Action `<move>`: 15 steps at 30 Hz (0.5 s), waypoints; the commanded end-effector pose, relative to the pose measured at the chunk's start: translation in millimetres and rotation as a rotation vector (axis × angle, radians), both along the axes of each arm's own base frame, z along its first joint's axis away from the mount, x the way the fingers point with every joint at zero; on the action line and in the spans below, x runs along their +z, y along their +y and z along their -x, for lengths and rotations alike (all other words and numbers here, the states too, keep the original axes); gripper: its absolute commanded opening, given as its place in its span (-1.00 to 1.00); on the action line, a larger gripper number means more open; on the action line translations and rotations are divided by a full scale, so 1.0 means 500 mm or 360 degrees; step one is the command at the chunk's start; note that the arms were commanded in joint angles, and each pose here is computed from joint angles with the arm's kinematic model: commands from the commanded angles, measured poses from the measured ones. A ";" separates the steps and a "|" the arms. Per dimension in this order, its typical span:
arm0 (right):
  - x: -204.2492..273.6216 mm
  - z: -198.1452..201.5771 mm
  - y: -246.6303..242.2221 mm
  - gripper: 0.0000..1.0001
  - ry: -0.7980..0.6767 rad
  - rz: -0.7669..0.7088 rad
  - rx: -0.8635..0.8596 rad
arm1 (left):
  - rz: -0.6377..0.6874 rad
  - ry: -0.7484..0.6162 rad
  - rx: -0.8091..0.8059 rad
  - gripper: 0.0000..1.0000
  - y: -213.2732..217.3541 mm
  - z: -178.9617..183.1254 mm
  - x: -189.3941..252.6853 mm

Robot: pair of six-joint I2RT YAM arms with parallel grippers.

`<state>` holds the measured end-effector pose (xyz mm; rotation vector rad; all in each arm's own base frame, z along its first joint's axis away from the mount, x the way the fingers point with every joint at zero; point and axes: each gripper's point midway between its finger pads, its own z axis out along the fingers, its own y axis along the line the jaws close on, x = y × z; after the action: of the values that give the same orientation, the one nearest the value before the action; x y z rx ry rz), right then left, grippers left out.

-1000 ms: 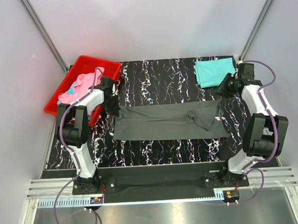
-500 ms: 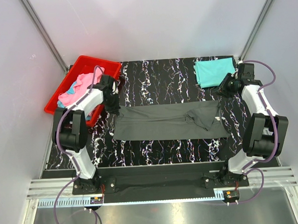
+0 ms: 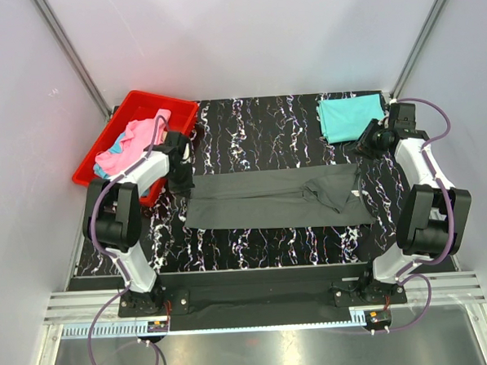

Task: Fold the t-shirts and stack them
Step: Fold the tshirt

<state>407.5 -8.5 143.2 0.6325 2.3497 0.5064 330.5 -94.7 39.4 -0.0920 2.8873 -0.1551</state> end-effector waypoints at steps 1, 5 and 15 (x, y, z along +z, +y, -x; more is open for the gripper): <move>0.021 -0.013 -0.004 -0.41 -0.0078 0.0045 0.0014 | -0.0119 -0.0043 0.0055 -1.00 0.025 -0.014 0.010; 0.019 -0.012 -0.004 -0.42 -0.0076 0.0046 0.0016 | -0.0124 -0.0072 0.0068 -1.00 0.026 -0.024 0.017; 0.015 -0.012 0.002 -0.40 -0.0050 0.0032 0.0024 | -0.0183 -0.0016 0.0081 -0.57 0.035 -0.029 0.008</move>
<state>407.1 -8.8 142.3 0.6321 2.3513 0.5039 331.7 -81.8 32.3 -0.1307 2.9106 -0.0338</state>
